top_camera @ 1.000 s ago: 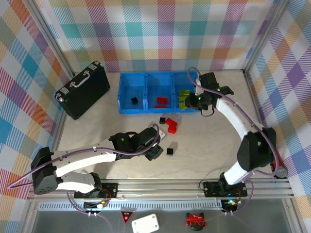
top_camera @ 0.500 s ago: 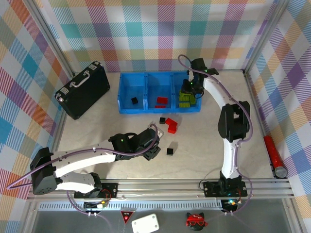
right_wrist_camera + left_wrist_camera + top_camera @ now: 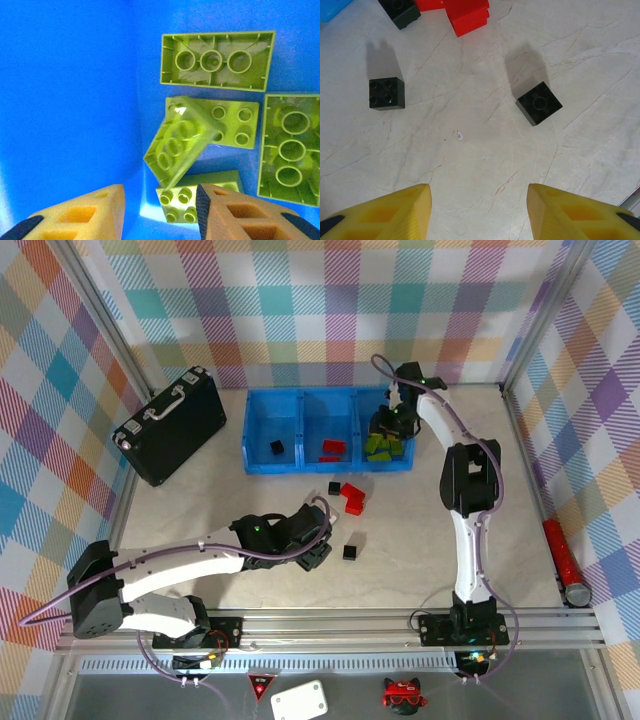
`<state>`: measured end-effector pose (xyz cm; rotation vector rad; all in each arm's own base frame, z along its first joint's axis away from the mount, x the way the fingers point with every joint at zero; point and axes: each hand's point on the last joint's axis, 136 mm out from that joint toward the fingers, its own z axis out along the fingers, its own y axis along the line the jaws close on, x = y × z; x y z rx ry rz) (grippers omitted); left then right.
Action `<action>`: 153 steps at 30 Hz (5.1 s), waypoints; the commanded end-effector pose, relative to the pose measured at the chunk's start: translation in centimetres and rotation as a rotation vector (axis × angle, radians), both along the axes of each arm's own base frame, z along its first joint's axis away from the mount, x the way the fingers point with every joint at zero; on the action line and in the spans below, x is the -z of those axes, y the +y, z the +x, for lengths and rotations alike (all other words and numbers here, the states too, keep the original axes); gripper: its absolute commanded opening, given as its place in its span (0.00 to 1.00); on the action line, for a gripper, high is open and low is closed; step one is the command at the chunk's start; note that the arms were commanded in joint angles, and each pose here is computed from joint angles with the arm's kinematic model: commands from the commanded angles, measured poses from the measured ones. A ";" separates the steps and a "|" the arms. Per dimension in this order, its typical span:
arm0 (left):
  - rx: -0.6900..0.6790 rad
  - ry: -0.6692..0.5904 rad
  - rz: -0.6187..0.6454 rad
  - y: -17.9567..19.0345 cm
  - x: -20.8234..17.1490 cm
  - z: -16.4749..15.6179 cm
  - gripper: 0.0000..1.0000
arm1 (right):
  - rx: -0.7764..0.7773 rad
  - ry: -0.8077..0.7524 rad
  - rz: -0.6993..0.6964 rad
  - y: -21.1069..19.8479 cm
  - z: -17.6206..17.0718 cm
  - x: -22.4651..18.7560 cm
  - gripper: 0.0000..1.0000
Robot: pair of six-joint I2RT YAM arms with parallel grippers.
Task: Sort the legos into containers by color
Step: Place the lego in the container, then pick up the lego from the middle-left of the table, then place the lego in the container.
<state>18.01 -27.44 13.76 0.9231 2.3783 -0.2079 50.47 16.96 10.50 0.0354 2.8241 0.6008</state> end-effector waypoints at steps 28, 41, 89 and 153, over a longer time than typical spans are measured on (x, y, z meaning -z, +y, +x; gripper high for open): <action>-0.360 0.308 0.031 -6.8 7.5 0.6 0.65 | 0.066 -0.152 0.084 -3.3 -16.0 -11.1 0.47; -0.409 0.362 0.083 -8.1 10.6 0.6 0.62 | 0.066 -0.162 0.096 -3.7 -18.3 -12.0 0.47; -0.216 0.120 -0.089 -6.9 -0.6 2.7 0.30 | 0.032 -0.133 0.251 -1.8 -21.3 -12.4 0.44; -0.800 0.100 -0.130 12.6 4.7 37.7 0.49 | 0.034 -0.058 0.253 -0.9 -21.2 -9.2 0.45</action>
